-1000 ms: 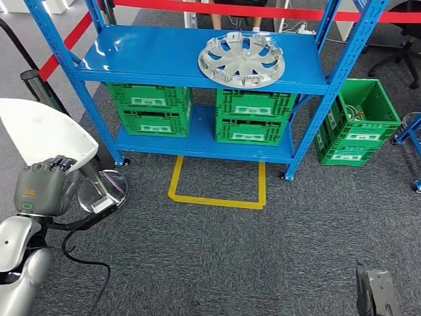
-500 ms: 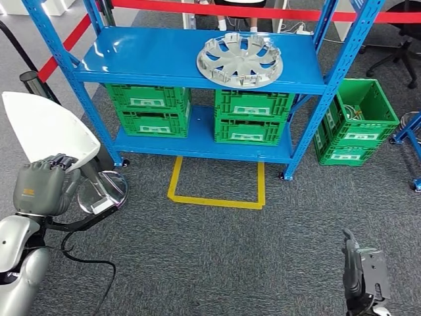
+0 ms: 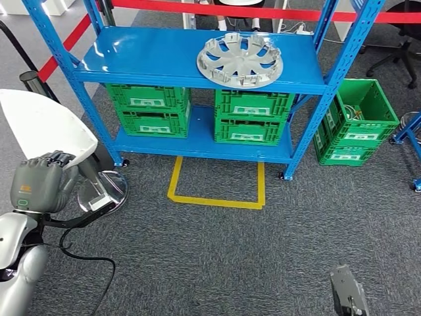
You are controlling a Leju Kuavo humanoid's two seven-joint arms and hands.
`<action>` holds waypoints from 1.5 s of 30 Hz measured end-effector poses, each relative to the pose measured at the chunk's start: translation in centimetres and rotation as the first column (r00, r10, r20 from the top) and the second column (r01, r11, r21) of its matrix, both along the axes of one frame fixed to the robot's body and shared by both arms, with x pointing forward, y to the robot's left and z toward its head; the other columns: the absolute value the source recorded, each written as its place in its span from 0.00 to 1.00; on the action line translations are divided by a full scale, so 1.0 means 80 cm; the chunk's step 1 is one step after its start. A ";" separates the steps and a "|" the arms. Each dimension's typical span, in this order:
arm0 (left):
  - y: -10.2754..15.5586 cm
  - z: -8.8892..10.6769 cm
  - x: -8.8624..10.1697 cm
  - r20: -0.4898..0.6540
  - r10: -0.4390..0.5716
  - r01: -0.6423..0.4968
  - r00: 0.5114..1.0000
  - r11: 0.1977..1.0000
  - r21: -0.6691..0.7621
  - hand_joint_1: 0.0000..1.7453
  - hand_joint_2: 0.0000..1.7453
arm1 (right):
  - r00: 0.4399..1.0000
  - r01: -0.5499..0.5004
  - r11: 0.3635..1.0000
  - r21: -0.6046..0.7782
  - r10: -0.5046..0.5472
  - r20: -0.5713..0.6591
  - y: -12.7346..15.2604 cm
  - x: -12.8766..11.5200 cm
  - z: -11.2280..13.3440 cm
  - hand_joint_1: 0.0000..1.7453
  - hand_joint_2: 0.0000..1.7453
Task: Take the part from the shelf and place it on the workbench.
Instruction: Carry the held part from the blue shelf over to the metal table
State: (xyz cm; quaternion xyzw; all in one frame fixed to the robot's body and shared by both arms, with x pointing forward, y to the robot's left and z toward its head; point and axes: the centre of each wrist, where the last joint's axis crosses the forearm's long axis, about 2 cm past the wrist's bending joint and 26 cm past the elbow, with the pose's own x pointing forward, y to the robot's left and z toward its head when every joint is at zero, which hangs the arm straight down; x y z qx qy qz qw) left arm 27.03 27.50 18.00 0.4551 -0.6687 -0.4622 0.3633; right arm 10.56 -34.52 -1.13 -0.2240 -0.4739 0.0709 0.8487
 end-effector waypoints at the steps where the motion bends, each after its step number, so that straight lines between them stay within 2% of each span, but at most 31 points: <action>1: 0.001 0.001 0.001 0.002 0.002 -0.002 1.000 1.000 0.002 0.89 1.00 | 0.999 -0.002 1.000 -0.024 0.001 -0.054 -0.002 -0.012 -0.011 0.00 0.00; 5: 0.006 0.004 0.004 0.009 0.007 -0.008 1.000 1.000 0.013 0.89 1.00 | 0.961 -0.050 0.995 -0.082 0.026 -0.276 -0.011 -0.060 -0.043 0.00 0.00; 10: 0.010 0.005 0.005 0.009 0.016 -0.016 1.000 1.000 0.023 0.89 1.00 | 0.887 -0.134 0.991 -0.029 0.107 -0.450 -0.012 -0.097 -0.054 0.00 0.00; 14: 0.011 0.005 0.005 0.008 0.018 -0.018 1.000 0.999 0.028 0.89 1.00 | 0.892 -0.134 0.989 0.055 0.145 -0.428 -0.005 -0.111 -0.058 0.00 0.00; 18: 0.011 0.005 0.005 0.002 0.017 -0.017 1.000 0.999 0.031 0.89 1.00 | 0.897 -0.134 0.988 0.079 0.155 -0.415 0.004 -0.113 -0.061 0.00 0.00; 26: 0.010 0.007 0.007 0.001 0.009 -0.009 1.000 0.999 0.040 0.89 1.00 | 0.860 -0.208 0.975 0.077 0.220 -0.460 0.022 -0.114 -0.068 0.00 0.00; 30: 0.010 0.008 0.008 -0.002 0.006 -0.006 1.000 0.999 0.033 0.89 1.00 | 0.808 -0.237 0.970 0.062 0.232 -0.542 0.025 -0.121 -0.071 0.00 0.00; 33: 0.011 0.006 0.007 -0.025 0.000 0.000 1.000 1.000 0.006 0.89 1.00 | 0.787 -0.173 0.984 0.053 0.170 -0.593 0.024 -0.131 -0.073 0.00 0.00; 39: 0.011 -0.003 -0.001 -0.071 -0.005 0.003 0.997 1.000 -0.030 0.89 1.00 | 0.782 -0.003 0.997 0.072 0.048 -0.621 0.024 -0.148 -0.076 0.00 0.00; 43: 0.010 -0.005 -0.004 -0.105 -0.026 0.020 0.994 0.998 -0.053 0.89 1.00 | 0.774 0.182 0.978 0.100 -0.080 -0.628 0.033 -0.154 -0.078 0.00 0.00; 45: 0.009 -0.007 -0.005 -0.118 -0.038 0.030 0.992 0.997 -0.066 0.89 1.00 | 0.765 0.237 0.964 0.121 -0.109 -0.634 0.040 -0.155 -0.078 0.00 0.00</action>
